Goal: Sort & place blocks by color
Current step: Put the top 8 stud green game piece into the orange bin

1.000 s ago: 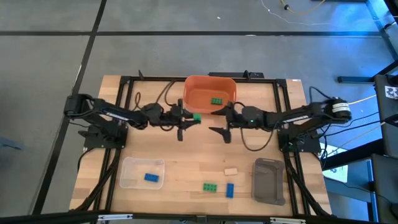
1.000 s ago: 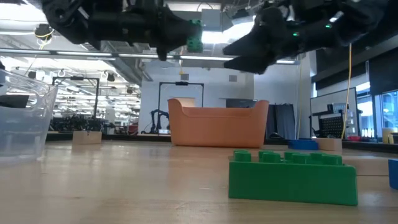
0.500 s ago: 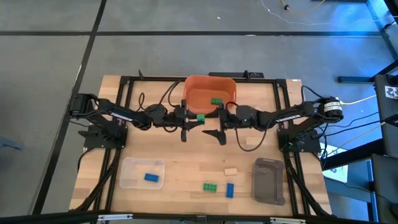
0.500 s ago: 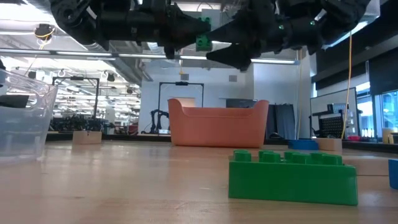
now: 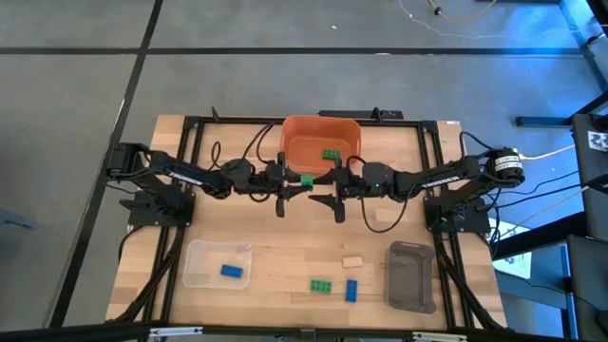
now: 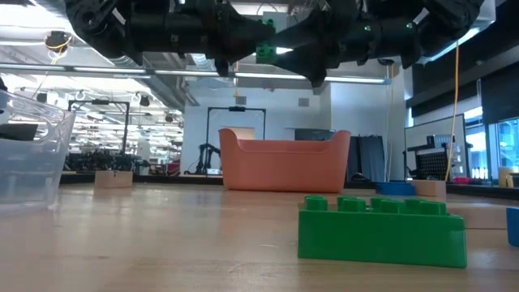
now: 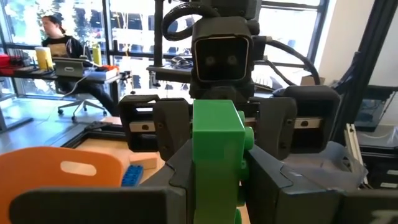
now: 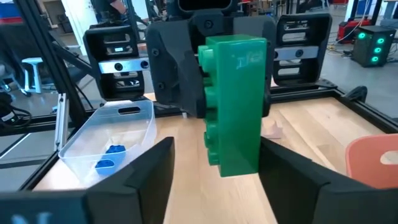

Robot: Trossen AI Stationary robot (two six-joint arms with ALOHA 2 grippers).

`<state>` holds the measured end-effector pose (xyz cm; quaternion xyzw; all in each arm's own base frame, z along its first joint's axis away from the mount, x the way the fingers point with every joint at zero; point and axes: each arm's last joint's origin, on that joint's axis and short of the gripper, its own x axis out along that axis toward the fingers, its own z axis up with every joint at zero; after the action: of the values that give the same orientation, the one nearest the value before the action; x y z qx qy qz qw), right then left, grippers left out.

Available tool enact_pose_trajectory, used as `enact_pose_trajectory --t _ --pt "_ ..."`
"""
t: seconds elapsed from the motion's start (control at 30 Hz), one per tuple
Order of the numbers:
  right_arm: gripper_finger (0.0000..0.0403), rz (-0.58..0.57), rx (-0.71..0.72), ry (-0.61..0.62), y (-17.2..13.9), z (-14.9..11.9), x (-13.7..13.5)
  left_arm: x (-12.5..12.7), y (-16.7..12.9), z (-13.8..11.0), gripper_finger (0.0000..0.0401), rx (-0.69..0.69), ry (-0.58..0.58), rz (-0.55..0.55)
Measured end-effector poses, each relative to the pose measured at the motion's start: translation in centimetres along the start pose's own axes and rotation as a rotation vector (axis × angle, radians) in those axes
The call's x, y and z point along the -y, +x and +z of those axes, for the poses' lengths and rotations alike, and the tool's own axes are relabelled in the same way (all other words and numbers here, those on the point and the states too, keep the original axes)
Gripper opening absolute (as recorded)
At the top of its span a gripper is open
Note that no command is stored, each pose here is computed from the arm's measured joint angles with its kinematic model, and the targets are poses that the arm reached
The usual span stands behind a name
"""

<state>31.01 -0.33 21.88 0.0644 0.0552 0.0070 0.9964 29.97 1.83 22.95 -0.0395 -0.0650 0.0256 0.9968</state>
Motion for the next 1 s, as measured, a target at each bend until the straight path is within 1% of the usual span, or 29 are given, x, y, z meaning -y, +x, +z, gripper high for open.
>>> enact_pose_trajectory --t 0.17,0.4,0.5,0.57,0.6,0.83,0.9,1.0 --pt "0.0207 0.001 0.005 0.009 0.0 0.0 0.0 0.0 0.0 0.0 0.0081 0.003 -0.017 -0.011" --pt "0.0206 0.003 0.010 0.026 0.2 -0.1 0.0 0.9 0.4 0.2 0.0081 0.022 -0.023 -0.034" --pt "0.0206 0.004 0.017 0.026 0.5 -0.5 0.1 0.8 1.0 0.4 0.0081 0.028 -0.022 -0.038" --pt "0.0206 0.003 0.009 0.022 0.6 -0.7 0.1 0.8 1.3 0.0 0.0081 0.013 -0.017 -0.037" --pt "0.0206 0.004 0.006 0.017 0.6 -0.7 0.1 0.7 1.3 -0.3 0.0081 -0.006 -0.016 -0.034" --pt "0.0205 0.006 0.010 0.012 0.6 -0.6 0.1 0.2 1.3 -0.2 0.0081 -0.008 -0.015 -0.017" --pt "0.0195 0.006 0.010 0.023 0.6 -0.6 0.1 0.2 1.3 -0.3 0.0081 -0.019 -0.015 -0.019" --pt "0.0161 0.004 0.010 0.026 0.6 -0.6 0.1 0.2 1.3 -0.5 0.0081 -0.030 -0.016 -0.018"
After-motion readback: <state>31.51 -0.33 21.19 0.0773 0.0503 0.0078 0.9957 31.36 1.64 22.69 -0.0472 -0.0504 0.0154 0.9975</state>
